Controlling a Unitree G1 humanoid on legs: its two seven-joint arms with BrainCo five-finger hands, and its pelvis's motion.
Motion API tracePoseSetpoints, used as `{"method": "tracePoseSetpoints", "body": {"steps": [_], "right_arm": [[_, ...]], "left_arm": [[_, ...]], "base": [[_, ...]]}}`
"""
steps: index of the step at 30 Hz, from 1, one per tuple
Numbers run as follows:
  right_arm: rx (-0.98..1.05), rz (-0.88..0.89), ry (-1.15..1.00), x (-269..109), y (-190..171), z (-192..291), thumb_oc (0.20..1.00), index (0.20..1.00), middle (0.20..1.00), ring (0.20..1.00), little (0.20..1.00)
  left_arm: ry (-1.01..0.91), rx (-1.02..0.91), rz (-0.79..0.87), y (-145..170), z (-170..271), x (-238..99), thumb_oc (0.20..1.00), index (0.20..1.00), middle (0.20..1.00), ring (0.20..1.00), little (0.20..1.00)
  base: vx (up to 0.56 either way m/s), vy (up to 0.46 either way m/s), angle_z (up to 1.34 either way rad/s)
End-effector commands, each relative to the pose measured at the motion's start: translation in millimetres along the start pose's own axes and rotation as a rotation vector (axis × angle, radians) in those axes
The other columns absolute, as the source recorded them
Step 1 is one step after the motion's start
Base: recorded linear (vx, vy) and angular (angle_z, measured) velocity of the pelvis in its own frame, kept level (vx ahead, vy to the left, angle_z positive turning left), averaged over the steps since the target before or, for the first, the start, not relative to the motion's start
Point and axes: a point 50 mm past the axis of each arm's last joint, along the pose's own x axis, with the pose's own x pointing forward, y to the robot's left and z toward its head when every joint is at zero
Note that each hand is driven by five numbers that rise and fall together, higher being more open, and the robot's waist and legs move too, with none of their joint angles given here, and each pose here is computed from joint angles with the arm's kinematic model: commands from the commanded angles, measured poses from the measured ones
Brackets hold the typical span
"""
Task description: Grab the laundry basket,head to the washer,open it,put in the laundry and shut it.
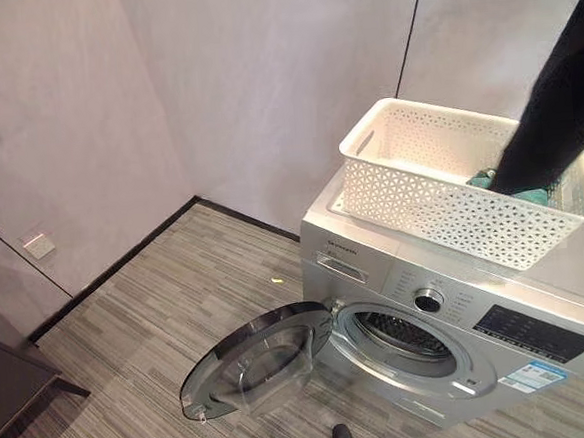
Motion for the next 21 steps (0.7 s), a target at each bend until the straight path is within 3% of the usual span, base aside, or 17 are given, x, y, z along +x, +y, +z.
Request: {"method": "tracePoseSetpoints", "body": {"steps": [1, 3, 6, 11, 17, 21], "right_arm": [[0.067, 0.088, -0.039, 5, 26, 13, 0.200, 0.200, 0.200, 0.200, 0.200], [0.119, 0.151, 0.001, -5, 51, 9, 0.200, 0.200, 0.200, 0.200, 0.200], [0.142, 0.171, 0.034, -11, 59, 4, 0.200, 0.200, 0.200, 0.200, 0.200], [0.173, 0.212, 0.126, -37, 67, -16, 0.200, 0.200, 0.200, 0.200, 0.200], [0.150, 0.216, 0.192, -53, 54, -35, 0.200, 0.200, 0.200, 0.200, 0.200], [0.157, 0.201, 0.251, -60, 48, -47, 0.200, 0.200, 0.200, 0.200, 0.200]], "left_arm": [[-0.131, -0.041, 0.091, 37, 16, 0, 1.000, 1.000, 1.000, 1.000, 1.000], [-0.309, -0.079, 0.113, 60, 46, -8, 1.000, 1.000, 1.000, 1.000, 1.000], [-0.406, -0.097, 0.122, 78, 60, -19, 1.000, 1.000, 1.000, 1.000, 1.000], [-0.692, -0.175, 0.165, 131, 93, -70, 1.000, 1.000, 1.000, 1.000, 1.000], [-0.932, -0.228, 0.187, 163, 122, -119, 1.000, 1.000, 1.000, 1.000, 1.000], [-1.072, -0.256, 0.144, 167, 147, -142, 1.000, 1.000, 1.000, 1.000, 1.000]], "base": [[-0.01, -0.004, 0.16], [-0.01, -0.010, 0.28], [0.02, -0.012, 0.38], [0.01, -0.009, 0.33], [0.01, -0.019, 0.35], [0.03, -0.024, 0.25]]}}
